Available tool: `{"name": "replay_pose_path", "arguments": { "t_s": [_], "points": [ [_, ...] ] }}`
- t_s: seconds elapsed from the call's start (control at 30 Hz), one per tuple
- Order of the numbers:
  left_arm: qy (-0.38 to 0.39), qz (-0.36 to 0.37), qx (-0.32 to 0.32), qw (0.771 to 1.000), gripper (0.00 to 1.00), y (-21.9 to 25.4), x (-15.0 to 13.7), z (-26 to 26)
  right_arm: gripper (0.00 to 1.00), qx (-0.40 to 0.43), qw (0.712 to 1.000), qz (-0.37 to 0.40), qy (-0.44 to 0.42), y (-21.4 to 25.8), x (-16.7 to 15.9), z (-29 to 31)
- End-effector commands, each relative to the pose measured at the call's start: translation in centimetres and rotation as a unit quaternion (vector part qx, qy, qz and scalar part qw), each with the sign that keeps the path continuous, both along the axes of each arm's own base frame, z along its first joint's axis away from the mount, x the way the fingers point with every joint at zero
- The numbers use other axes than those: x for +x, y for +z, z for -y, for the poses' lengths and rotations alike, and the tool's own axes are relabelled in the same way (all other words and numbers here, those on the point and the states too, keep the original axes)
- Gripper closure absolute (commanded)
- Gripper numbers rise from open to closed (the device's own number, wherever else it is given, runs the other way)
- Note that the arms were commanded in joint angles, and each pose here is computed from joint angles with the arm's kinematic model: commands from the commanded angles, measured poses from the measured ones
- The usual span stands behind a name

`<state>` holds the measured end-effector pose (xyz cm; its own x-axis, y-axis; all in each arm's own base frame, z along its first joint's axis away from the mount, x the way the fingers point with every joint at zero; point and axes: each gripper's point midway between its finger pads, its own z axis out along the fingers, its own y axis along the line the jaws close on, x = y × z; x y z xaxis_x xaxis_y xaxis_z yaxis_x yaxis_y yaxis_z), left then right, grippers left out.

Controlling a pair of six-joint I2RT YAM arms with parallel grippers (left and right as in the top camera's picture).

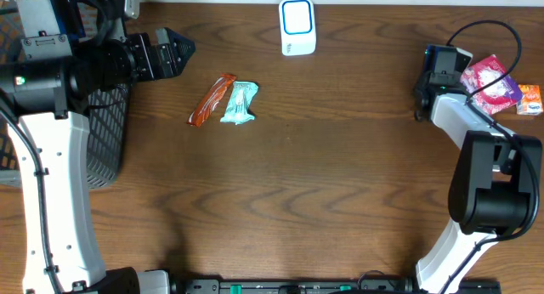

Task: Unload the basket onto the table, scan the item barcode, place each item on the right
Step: 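Set the purple package down at the right edge and release it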

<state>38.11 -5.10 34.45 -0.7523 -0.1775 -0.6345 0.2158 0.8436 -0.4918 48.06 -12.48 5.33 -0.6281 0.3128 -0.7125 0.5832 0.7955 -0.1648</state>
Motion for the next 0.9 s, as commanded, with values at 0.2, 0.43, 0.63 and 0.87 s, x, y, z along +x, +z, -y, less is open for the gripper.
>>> {"name": "replay_pose_path", "arguments": {
  "t_s": [0.2, 0.43, 0.63, 0.87],
  "points": [
    [-0.003, 0.001, -0.003, 1.000, 0.02, 0.1, 0.1, 0.0, 0.78, 0.005, 0.999, -0.048, 0.012, -3.6, -1.1, 2.9],
    [-0.003, 0.001, -0.003, 1.000, 0.01, 0.1, 0.1, 0.0, 0.80, 0.034, 0.999, -0.042, 0.002, -4.5, -1.5, 4.8],
    [-0.003, 0.001, -0.003, 1.000, 0.02, 0.1, 0.1, 0.0, 0.82, 0.128, 0.989, 0.011, 0.068, -4.6, 0.5, 3.0],
    [-0.003, 0.001, -0.003, 1.000, 0.02, 0.1, 0.1, 0.0, 0.83, 0.084, 0.996, 0.025, 0.027, -3.8, 0.6, 5.2]
  ]
}}
